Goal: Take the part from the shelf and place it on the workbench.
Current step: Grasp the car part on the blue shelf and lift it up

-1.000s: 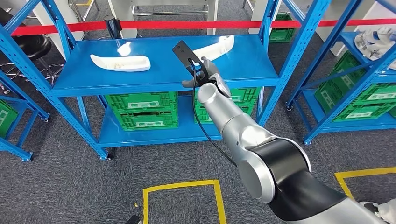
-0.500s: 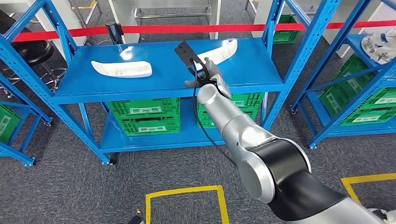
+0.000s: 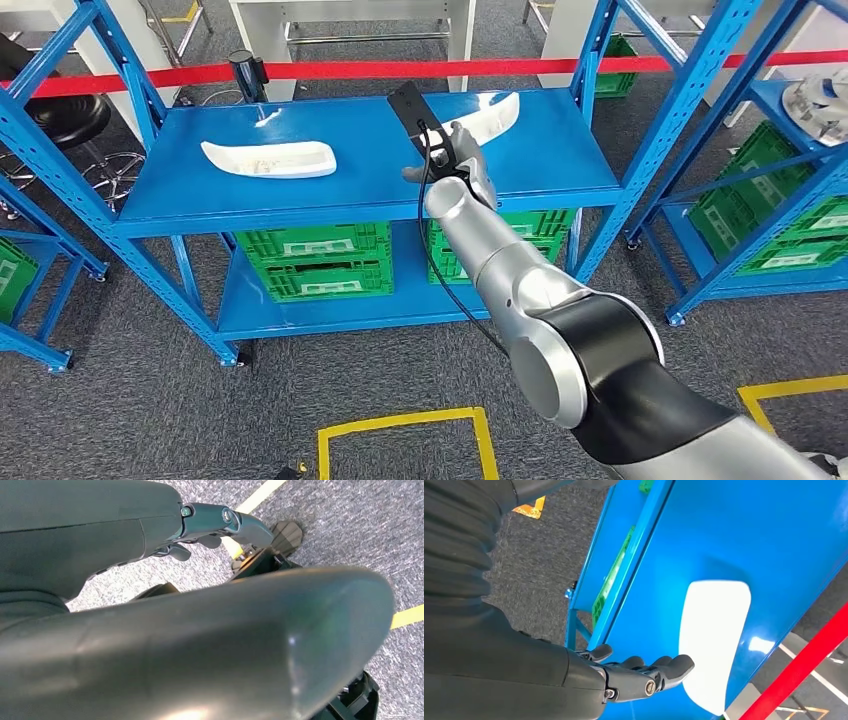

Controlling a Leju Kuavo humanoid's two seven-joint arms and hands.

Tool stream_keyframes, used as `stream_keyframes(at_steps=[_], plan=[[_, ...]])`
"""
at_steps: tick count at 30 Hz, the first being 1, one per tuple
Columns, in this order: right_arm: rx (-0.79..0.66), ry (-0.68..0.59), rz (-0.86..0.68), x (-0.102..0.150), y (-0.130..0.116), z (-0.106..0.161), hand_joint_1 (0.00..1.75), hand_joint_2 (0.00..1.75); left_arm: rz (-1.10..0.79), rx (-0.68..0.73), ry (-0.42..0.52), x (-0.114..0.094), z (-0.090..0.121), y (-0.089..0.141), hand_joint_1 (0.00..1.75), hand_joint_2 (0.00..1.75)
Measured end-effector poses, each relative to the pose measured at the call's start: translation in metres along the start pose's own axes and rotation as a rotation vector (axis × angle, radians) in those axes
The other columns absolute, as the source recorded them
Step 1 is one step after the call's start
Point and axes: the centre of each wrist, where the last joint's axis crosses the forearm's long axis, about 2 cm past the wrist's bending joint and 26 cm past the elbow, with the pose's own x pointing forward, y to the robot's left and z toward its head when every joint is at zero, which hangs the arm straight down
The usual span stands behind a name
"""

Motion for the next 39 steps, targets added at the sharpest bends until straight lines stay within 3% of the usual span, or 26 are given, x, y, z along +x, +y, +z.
stream_keyframes(at_steps=[16, 29, 39], plan=[[-0.070, 0.078, -0.002, -0.024, -0.020, -0.009, 0.00, 1.75, -0.017, 0.000, 0.007, 0.005, -0.001, 0.001, 0.00, 0.00], [-0.106, 0.103, -0.012, -0.029, -0.021, -0.009, 0.00, 1.75, -0.011, 0.004, 0.014, 0.000, 0.001, 0.002, 0.00, 0.00], [-0.121, 0.157, -0.013, -0.052, -0.024, -0.009, 0.00, 1.75, -0.009, 0.003, 0.015, -0.001, 0.001, 0.002, 0.00, 0.00]])
